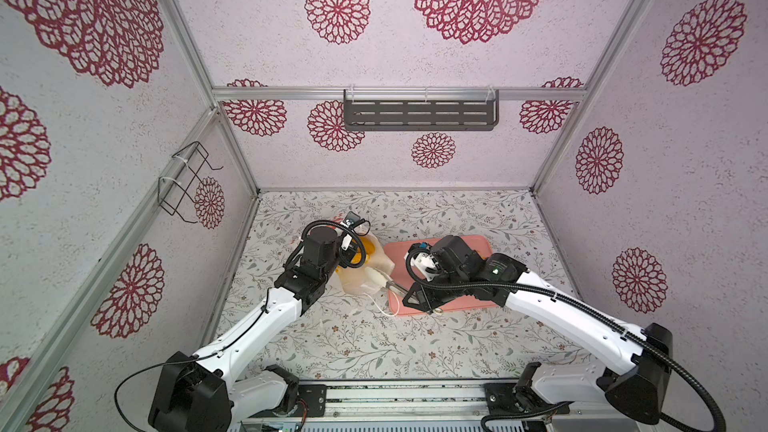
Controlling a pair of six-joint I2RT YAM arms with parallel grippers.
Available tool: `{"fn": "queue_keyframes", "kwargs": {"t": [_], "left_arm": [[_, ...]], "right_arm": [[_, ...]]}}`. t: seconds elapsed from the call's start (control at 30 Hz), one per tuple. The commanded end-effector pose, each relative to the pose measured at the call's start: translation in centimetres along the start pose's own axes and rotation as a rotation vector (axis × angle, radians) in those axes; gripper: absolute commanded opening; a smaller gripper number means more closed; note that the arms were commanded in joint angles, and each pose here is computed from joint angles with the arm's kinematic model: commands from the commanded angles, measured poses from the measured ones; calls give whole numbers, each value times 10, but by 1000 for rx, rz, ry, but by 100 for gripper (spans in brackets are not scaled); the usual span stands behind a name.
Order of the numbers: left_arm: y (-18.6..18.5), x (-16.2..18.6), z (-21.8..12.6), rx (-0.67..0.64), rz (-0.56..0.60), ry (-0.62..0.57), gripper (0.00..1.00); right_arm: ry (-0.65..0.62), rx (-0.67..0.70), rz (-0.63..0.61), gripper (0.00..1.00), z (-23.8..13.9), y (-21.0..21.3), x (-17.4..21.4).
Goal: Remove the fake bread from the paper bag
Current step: 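Move the open tongs with the right gripper back into the bag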
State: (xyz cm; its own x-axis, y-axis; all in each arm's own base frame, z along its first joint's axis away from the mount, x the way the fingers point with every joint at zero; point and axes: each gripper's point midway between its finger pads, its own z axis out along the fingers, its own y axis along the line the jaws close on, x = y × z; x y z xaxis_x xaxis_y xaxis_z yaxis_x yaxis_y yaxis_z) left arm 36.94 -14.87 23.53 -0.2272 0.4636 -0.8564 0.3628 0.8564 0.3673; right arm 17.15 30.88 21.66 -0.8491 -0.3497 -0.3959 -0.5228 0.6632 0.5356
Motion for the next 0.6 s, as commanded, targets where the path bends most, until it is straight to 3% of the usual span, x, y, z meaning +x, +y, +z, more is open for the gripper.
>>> {"fn": "queue_keyframes", "kwargs": {"t": [0.0, 0.27, 0.57], "left_arm": [[-3, -19, -8, 23, -21, -70, 0], [-3, -20, -9, 23, -22, -73, 0], [-4, -20, -9, 28, -21, -72, 0]], "right_arm": [[-127, -28, -51, 30, -10, 20, -40], [-48, 119, -75, 32, 25, -4, -60], [22, 278, -46, 35, 37, -33, -66]]}}
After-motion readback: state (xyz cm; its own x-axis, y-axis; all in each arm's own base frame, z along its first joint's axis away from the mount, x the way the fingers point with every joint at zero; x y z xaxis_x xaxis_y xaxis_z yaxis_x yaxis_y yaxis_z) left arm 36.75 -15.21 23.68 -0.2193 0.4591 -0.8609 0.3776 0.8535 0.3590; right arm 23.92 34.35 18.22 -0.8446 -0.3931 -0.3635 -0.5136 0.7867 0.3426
